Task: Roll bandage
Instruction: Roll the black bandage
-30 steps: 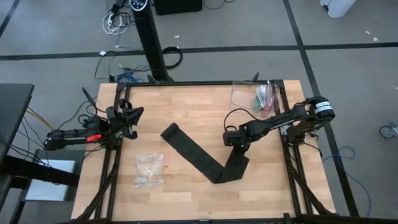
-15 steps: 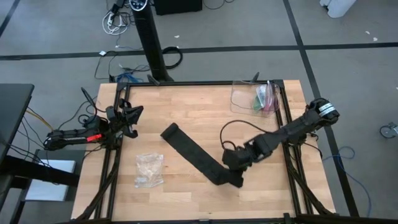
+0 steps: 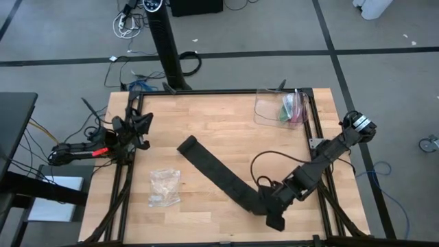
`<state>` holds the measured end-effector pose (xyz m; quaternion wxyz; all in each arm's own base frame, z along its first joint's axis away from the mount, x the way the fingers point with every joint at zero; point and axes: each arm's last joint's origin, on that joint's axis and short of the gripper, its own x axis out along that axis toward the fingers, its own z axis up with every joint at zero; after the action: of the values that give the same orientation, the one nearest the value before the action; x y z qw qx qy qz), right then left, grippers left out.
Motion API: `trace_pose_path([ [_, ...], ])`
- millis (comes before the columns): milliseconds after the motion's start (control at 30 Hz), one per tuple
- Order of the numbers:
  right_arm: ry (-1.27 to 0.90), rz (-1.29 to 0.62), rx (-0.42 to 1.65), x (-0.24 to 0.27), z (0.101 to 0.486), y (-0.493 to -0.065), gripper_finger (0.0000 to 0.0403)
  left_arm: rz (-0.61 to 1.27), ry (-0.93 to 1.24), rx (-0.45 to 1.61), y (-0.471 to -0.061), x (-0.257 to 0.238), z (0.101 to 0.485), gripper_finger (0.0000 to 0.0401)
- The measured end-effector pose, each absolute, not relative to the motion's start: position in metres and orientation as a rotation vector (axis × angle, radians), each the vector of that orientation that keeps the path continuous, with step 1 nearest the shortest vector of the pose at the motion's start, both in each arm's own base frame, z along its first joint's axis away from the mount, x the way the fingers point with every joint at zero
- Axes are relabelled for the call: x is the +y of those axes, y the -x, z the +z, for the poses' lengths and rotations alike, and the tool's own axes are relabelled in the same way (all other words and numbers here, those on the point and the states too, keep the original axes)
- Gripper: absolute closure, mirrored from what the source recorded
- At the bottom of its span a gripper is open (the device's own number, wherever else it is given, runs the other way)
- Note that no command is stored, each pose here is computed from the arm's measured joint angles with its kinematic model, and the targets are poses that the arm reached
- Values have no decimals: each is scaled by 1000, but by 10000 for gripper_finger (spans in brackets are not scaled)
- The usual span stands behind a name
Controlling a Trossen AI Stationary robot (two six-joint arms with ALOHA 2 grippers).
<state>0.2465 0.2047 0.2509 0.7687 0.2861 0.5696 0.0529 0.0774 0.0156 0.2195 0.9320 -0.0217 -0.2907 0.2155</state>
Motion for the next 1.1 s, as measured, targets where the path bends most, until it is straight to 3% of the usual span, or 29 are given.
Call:
trace_pose_path([
  [200, -669, 149, 1291, 207, 251, -244, 381, 478, 76, -656, -73, 17, 224, 364],
  [367, -738, 160, 1316, 209, 253, -245, 332, 475, 118, -728, -69, 17, 229, 364],
  [567, -826, 173, 1309, 214, 256, -246, 258, 437, 446, -848, -66, 19, 231, 364],
  [733, -868, 146, 1286, 216, 257, -247, 217, 407, 584, -805, -71, 19, 224, 364],
  [900, -867, 97, 1211, 203, 257, -259, 220, 372, 620, -780, -73, 19, 222, 364],
  [1100, -790, 59, 1120, 174, 259, -278, 263, 292, 696, -741, -77, 17, 219, 364],
])
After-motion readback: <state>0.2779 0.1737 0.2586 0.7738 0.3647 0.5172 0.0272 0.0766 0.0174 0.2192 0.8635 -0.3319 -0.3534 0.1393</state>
